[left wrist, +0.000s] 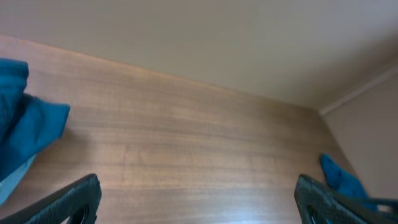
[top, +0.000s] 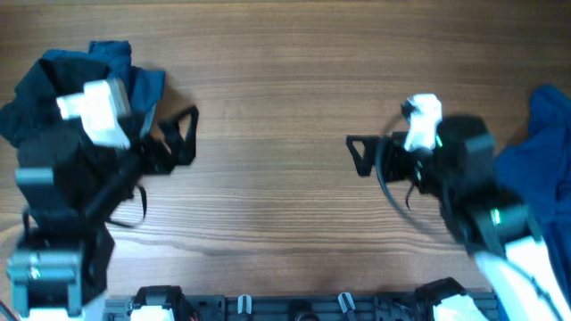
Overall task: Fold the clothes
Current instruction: 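Reach the right gripper to the teal shirt at the right edge and grasp it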
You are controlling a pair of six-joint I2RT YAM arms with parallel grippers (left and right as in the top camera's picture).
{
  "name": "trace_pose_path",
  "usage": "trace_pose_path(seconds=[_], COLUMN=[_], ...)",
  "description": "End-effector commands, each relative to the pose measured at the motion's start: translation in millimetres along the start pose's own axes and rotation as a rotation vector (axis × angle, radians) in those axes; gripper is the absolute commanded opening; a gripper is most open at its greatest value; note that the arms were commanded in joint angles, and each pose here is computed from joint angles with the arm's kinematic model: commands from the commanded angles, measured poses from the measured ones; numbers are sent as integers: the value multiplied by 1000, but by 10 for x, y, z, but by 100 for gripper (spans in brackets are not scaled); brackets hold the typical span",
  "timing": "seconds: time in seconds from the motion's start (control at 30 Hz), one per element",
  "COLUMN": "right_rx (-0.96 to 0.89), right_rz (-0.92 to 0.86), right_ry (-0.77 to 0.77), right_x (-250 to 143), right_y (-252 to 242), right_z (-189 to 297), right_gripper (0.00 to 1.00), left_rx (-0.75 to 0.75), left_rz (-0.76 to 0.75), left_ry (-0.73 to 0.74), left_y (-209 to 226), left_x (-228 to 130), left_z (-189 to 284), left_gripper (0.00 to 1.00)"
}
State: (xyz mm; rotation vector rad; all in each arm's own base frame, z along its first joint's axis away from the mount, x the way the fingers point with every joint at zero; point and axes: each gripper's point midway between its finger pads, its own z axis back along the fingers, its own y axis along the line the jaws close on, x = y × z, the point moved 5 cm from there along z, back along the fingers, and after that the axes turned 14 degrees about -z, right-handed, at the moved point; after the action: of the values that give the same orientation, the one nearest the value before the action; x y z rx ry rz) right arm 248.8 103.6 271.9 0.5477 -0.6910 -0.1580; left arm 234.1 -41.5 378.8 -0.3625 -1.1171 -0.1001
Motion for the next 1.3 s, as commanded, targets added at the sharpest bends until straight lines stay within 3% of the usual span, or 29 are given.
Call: trace_pose_path(seconds=[0.0, 0.1, 0.23, 0.33, 0.47, 0.53, 0.6, 0.8, 0.93, 1.0, 1.1, 1.2, 1.27], right_rx=[-194, -259, -474, -692, -856, -930, -1018, -1222, -1235, -1240, -1239, -1164, -954], right_rz=[116, 42, -262, -551, -775, -821, -842, -882, -915, -923, -942, -958, -916], right_ry=[78, 148, 86, 16, 31, 58, 82, 126, 171, 179, 180, 193, 200], right_x=[297, 405, 667, 765, 626, 529, 425, 155, 8, -55, -94, -64, 145], right_y=[-184, -369, -1151, -2049, -2766, -3022, -3228, -3588, -3668, -3690, -3686, -3613, -3401], right_z=[-177, -280, -216, -58, -74, -177, -266, -406, -490, -521, -532, -583, -697], right_gripper=[100, 100, 98, 82, 79, 72, 72, 65, 56, 47, 4, 4, 4], left_rx=[-15, -45, -44, -43, -42, -41, -41, -38, -38, -37, -37, -36, -35], left_rz=[30, 46, 49, 54, 56, 59, 60, 68, 69, 69, 70, 72, 69], left_ry=[34, 79, 88, 99, 103, 113, 115, 136, 139, 140, 141, 148, 150], left_y=[-13, -22, -16, -14, -13, -12, -12, -8, -8, -8, -8, -7, -5], left_x=[147, 85, 72, 50, 41, 21, 17, -25, -30, -32, -35, -49, -53], left_z=[-60, -134, -149, -147, -146, -144, -143, -138, -138, -137, -137, -135, -134], left_gripper=[100, 100, 99, 99, 100, 100, 100, 100, 100, 100, 100, 100, 100])
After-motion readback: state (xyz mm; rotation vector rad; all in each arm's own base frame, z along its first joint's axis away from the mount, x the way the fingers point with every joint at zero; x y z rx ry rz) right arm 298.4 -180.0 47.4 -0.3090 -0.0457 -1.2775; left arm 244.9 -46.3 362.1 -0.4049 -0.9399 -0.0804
